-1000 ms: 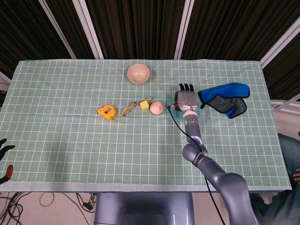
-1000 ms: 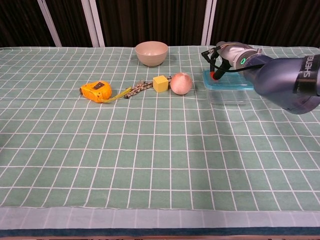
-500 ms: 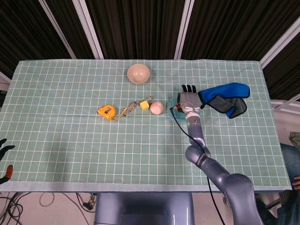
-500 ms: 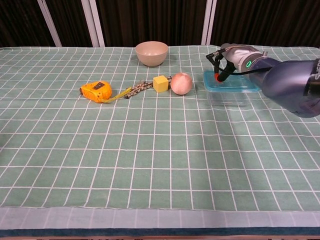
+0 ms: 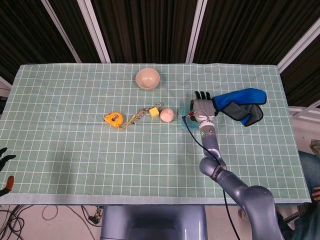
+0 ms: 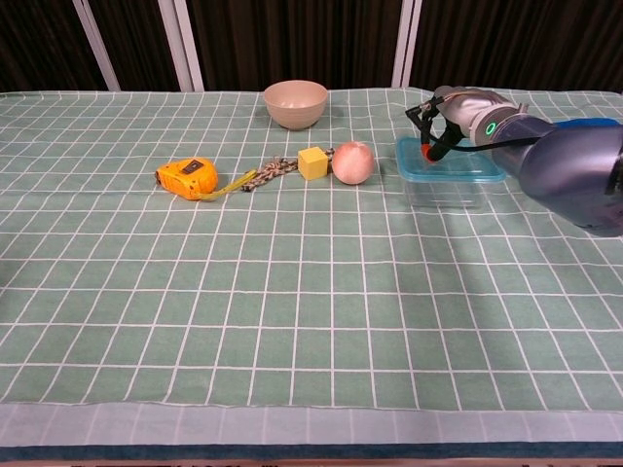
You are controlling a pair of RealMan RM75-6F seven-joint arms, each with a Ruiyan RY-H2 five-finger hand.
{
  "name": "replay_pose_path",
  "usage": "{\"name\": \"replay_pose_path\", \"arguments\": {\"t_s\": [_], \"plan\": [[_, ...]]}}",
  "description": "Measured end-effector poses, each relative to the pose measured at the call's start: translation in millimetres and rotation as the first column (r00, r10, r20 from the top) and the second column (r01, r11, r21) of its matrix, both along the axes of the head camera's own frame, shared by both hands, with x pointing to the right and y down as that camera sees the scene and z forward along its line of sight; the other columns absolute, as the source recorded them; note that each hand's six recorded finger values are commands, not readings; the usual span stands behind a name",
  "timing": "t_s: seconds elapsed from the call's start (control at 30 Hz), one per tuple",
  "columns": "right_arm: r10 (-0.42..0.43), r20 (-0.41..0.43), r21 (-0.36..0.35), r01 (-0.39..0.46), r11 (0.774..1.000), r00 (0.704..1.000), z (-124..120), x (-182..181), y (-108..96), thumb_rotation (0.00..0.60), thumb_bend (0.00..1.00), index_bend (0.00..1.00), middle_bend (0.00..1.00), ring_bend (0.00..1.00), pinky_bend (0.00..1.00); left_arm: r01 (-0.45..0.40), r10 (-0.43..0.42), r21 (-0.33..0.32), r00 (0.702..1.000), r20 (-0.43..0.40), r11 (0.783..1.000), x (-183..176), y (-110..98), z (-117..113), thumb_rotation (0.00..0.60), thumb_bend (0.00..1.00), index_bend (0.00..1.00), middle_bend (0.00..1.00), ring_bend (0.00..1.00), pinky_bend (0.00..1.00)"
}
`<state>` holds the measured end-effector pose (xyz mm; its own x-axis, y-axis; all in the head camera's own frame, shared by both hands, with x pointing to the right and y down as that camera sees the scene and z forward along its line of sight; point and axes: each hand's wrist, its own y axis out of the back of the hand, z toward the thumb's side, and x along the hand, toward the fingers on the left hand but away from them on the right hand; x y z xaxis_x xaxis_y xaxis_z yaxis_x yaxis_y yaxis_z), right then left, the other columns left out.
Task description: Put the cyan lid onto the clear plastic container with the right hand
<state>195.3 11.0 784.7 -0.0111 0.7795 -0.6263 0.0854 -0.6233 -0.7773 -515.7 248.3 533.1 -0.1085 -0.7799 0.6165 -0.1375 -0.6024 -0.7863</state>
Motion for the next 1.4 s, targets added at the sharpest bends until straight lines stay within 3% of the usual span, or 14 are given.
{"name": "replay_pose_path", "arguments": {"t_s": [0.7,1.4], "plan": [[0.047,0.081,0.046,-0.05,0.998,0.996,-6,-18,-12,0.6,0.43,0.73,0.13,0.06,0.0,0.004,-0.004,-0.005,1.0,-0.002,1.0,0,0,0,0.6,0.52,0.19,0.0,0.0,0.0],[0.047,0.081,0.091,-0.055,0.994,0.996,-18,-20,-30,0.6,0.43,0.73,0.13,0.06,0.0,0.007,-0.007,-0.007,1.0,-0.005,1.0,-1,1,0,0.6,0.52,0.2,0.0,0.0,0.0]]}}
